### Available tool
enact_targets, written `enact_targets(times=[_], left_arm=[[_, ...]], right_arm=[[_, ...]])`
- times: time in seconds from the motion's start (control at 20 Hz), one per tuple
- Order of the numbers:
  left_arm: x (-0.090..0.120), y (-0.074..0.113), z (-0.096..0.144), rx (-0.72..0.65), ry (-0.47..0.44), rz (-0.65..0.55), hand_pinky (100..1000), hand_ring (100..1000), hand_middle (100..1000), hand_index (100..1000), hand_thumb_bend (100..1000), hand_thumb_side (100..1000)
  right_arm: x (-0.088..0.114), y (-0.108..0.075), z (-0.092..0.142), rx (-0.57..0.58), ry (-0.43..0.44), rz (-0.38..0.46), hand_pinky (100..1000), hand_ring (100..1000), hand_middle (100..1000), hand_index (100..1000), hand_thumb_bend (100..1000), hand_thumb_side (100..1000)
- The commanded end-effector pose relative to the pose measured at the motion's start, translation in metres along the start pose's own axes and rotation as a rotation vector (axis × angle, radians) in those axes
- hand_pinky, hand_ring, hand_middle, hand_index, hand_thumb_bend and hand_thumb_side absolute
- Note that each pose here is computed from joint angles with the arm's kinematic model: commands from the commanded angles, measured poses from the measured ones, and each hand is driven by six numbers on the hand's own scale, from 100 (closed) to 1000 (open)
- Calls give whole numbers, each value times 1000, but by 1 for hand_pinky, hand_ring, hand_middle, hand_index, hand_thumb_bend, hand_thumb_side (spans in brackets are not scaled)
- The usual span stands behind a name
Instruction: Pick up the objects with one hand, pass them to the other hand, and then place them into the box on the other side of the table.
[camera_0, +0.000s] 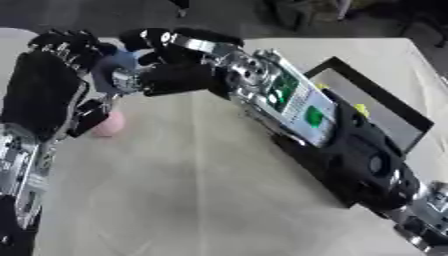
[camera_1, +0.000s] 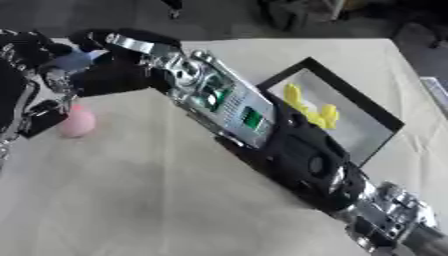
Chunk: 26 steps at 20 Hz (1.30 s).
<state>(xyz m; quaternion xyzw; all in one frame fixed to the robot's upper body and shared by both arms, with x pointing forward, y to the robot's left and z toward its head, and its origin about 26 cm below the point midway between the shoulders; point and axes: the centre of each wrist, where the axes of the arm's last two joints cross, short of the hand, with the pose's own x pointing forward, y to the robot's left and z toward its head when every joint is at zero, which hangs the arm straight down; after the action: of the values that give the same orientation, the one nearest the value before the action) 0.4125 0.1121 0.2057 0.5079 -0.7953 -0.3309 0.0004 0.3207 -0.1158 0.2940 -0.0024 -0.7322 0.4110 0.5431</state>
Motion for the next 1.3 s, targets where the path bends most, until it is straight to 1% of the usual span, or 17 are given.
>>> enact_targets(times=[0.05, 0.2, 0.4, 0.55, 0.75, 0.8, 1.0, 1.3], left_arm=[[1, -2, -1, 36, -6, -52, 566, 494, 473, 589, 295, 100], [2, -9, 5, 34, -5, -96, 566, 493, 471, 589, 289, 100], [6, -13, 7, 49, -11, -130, 566, 491, 470, 588, 282, 100], [8, -14, 6, 81, -9, -116, 559, 484, 461, 585, 264, 100], [8, -15, 7, 114, -2, -91, 554, 477, 454, 581, 247, 100], [8, -15, 7, 122, 1, -85, 551, 472, 449, 578, 235, 100], [7, -15, 8, 151, 16, -57, 551, 466, 440, 575, 213, 100], [8, -15, 9, 187, 31, -6, 548, 460, 430, 572, 180, 100]], right_arm=[[4, -5, 2, -71, -14, 46, 1000, 1000, 1000, 1000, 232, 464], [7, -6, 7, -94, -28, 76, 1000, 1000, 1000, 1000, 234, 457], [4, -7, 6, -79, -17, 79, 1000, 1000, 1000, 1000, 227, 467], [0, -6, 3, -25, -18, 72, 1000, 1000, 1000, 1000, 205, 510], [-8, -6, -1, 55, -26, 62, 1000, 1000, 1000, 1000, 198, 528], [-10, -7, -2, 64, -28, 61, 1000, 1000, 1000, 1000, 217, 498], [-18, -13, -6, 69, -36, 70, 1000, 1000, 1000, 1000, 241, 460], [-24, -18, -9, 62, -52, 74, 1000, 1000, 1000, 1000, 232, 460]])
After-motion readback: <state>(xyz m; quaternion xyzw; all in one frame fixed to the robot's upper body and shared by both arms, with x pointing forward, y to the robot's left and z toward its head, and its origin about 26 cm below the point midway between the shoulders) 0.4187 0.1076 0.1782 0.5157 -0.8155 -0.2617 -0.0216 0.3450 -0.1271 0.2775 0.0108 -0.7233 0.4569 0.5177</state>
